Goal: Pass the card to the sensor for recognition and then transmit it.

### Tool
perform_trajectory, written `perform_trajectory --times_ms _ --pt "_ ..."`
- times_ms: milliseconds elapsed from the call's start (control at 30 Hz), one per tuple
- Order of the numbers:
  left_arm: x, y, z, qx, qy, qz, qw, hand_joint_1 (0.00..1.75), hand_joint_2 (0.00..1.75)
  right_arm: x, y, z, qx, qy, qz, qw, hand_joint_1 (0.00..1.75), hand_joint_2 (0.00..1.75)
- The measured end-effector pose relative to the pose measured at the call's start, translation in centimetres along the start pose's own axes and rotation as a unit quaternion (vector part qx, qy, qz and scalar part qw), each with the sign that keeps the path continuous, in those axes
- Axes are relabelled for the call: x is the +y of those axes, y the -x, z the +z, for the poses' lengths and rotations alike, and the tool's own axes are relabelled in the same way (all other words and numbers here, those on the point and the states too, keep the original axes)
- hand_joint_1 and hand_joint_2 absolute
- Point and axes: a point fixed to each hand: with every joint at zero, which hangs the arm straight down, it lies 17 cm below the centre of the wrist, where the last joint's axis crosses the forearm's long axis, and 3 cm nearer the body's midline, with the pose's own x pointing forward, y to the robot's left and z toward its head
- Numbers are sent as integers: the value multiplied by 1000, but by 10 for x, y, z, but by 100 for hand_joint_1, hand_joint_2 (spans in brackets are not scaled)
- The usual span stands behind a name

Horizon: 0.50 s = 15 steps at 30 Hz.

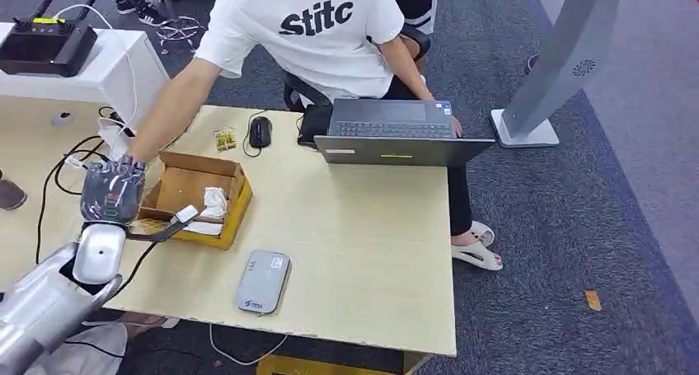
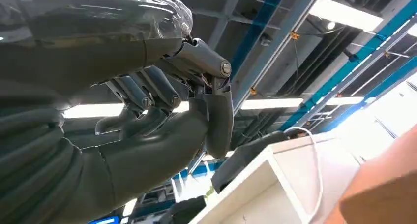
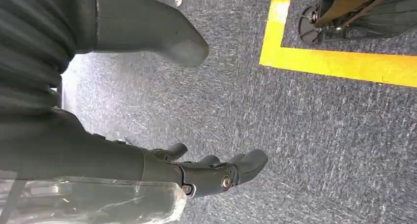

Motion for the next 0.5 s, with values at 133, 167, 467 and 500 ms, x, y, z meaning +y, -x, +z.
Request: perform_trajectory --times_ms 133,167,467,500 --pt "-5 -7 3 -4 2 2 1000 175 175 0 1 0 3 0 -2 1000 0 175" --pt "-6 -8 4 -4 1 4 1000 122 175 0 2 0 6 0 -1 1000 0 175" --pt "3 -17 7 -8 -36 36 999 0 175 0 3 0 7 0 -1 1000 0 175" --pt "6 -21 8 -12 -43 44 998 0 175 0 3 0 6 0 -2 1000 0 175"
